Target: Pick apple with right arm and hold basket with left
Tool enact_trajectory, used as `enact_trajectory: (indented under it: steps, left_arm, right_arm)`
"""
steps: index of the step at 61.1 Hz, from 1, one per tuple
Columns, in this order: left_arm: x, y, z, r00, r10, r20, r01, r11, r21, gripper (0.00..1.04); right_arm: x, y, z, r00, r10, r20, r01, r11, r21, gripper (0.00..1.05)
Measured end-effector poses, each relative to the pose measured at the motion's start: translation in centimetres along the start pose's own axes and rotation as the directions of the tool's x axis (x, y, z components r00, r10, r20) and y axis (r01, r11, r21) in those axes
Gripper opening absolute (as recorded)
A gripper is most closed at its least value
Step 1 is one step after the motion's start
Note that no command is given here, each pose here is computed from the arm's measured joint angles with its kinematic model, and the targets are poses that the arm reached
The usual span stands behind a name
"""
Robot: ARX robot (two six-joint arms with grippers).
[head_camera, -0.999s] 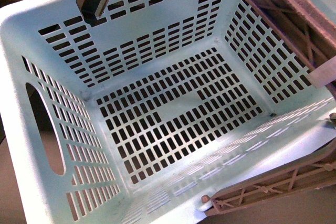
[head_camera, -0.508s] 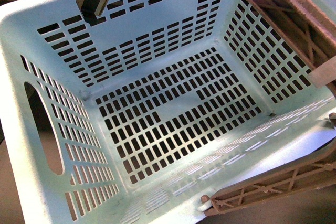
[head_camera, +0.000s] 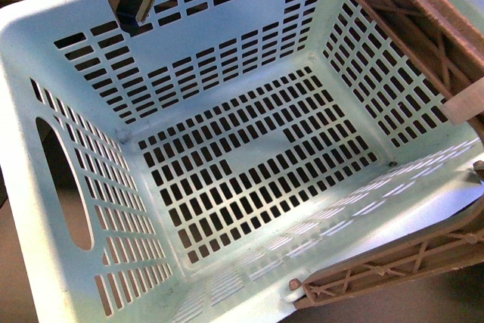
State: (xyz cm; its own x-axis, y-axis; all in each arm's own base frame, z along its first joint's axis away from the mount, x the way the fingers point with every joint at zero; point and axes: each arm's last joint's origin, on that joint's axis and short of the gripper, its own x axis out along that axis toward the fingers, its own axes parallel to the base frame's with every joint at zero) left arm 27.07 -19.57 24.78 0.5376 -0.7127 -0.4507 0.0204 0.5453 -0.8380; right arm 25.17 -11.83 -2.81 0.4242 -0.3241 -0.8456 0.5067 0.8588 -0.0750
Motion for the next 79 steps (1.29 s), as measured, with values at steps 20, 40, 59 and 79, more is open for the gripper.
enact_trajectory:
  steps: [20,40,59,79]
  left_arm:
    - [0.0,0.0,0.0,1.000,0.000,-0.001,0.000,1.000,0.000,0.07]
    - [0.0,0.0,0.0,1.000,0.000,0.000,0.000,1.000,0.000,0.07]
    - [0.0,0.0,0.0,1.000,0.000,0.000,0.000,1.000,0.000,0.07]
    - [0.0,0.0,0.0,1.000,0.000,-0.001,0.000,1.000,0.000,0.07]
  right_arm:
    - [2.2,0.7,2.6,0.999,-0.030,0.038,0.030,1.000,0.000,0.96]
    - [4.0,0.3,3.4,0.999,-0.043,0.028,0.043,0.999,0.014,0.96]
    - [4.5,-0.1,2.2,0.999,-0.048,0.006,0.048,0.999,0.006,0.79]
    - [-2.5,0.8,2.3,0.985,0.132,0.111,-0.117,0.984,-0.131,0.79]
